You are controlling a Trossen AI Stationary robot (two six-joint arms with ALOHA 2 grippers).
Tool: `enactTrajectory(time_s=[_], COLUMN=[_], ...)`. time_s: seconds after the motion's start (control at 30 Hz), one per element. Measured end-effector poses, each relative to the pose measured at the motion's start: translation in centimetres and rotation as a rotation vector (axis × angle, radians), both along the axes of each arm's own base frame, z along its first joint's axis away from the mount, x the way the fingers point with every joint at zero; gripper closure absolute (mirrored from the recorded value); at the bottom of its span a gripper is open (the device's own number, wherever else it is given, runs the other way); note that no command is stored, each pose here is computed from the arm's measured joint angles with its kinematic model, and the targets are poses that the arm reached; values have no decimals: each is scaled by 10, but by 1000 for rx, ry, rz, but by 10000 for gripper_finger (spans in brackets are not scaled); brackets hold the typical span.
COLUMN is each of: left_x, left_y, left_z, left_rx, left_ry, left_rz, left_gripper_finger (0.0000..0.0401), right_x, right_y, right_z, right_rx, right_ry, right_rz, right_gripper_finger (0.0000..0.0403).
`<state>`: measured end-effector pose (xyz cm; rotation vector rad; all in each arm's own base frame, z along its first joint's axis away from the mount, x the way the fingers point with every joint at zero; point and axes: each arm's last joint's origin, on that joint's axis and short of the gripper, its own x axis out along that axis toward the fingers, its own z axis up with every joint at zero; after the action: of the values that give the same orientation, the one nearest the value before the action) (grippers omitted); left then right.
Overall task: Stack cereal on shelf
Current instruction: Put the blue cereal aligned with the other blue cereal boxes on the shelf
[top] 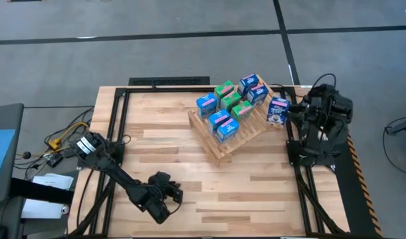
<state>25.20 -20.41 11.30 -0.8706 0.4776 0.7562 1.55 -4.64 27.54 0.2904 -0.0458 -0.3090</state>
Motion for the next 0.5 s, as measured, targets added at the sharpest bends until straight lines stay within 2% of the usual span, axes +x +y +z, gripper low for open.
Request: enactTrajectory(time_s=[0.1, 0.3, 0.5], left_x=[4, 11, 16], left_y=[5, 14, 21], left_z=[0, 0, 0], left_rx=[19, 40, 19], left_ry=[12, 29, 42], left_rz=[0, 12, 34], left_gripper_finger=[270, 270, 270], right_x=[1, 0, -5], right_y=[0, -4, -23], right_z=[0, 8, 41], right_rx=[-20, -131, -50], right_ry=[5, 41, 38], right_rz=[23, 30, 73], right_gripper_finger=[235, 235, 235])
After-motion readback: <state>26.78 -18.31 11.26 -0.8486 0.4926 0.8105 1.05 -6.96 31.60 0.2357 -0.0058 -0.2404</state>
